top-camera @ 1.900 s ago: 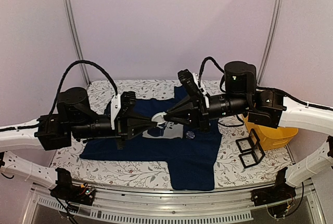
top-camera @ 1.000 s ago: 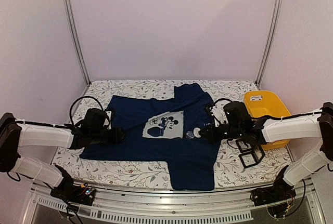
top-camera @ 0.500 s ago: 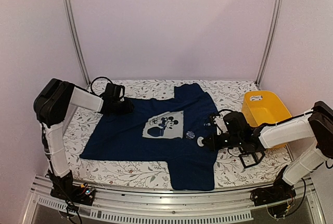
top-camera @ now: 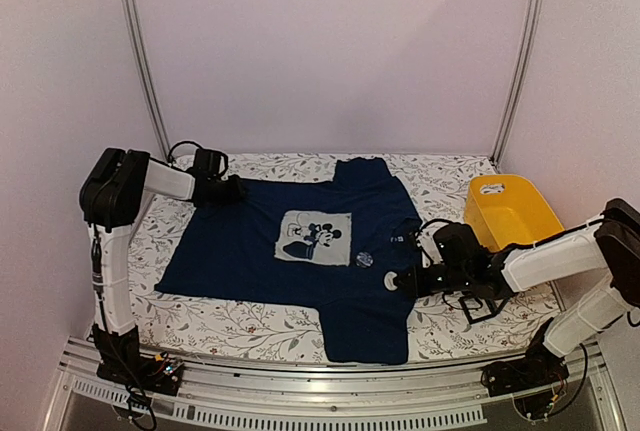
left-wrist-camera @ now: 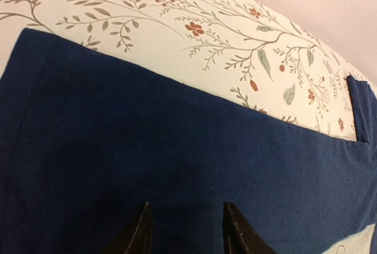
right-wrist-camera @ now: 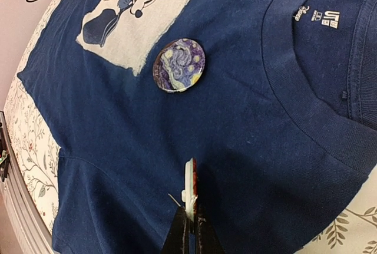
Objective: Pin the brooch onto the clothing
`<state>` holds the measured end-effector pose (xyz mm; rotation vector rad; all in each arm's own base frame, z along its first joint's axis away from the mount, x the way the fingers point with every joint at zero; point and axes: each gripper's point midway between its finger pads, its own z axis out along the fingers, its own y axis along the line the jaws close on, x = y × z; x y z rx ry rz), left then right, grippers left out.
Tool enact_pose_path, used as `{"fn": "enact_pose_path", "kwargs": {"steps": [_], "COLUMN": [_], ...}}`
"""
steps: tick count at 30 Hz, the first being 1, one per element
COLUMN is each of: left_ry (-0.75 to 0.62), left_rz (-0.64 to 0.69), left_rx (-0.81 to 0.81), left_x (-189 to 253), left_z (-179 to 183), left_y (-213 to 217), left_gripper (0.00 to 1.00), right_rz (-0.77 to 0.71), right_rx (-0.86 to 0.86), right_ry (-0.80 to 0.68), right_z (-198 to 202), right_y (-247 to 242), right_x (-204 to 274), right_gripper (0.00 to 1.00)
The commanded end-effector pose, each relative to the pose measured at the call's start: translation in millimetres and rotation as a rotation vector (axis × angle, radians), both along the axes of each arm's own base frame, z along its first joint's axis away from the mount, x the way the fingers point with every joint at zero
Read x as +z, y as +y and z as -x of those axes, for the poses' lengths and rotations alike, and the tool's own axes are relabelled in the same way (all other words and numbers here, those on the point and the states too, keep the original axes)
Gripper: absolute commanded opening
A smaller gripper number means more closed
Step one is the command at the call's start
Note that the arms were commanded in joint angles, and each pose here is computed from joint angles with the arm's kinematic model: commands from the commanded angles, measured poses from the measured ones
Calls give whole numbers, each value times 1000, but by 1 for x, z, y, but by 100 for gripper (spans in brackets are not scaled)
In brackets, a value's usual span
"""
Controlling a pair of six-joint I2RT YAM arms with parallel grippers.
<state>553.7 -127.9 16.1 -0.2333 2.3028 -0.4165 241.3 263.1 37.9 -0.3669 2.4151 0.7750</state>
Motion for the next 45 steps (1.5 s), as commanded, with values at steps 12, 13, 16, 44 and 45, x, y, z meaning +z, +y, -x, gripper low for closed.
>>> {"fn": "enact_pose_path", "kwargs": {"steps": [12,13,16,44,45], "left_ry": [-388,-377,-335,-209,-204], "left_rz": [-286,-261,-190,-323,-326], "left_rx": [-745,-853,-1064,-1324,-1324], "left_x": [87,79,54,-26,-28], "left_z": [145,169,224,270,270], "left_y": [-179,-201,-238,-255,-254], "left_gripper": [49,49,51,39,27], "right_rz": [29,40,59,9,7], "right_rx": [136,138,141,304,308], "right_ry": [-483,-513,-525,-505,-508], "right_z": [-46,-52,-68,-89,-89], "right_y": [19,17,16,52,53], "right_x": [110,114,113,76,76], "right_gripper": [0,0,0,0,0]}}
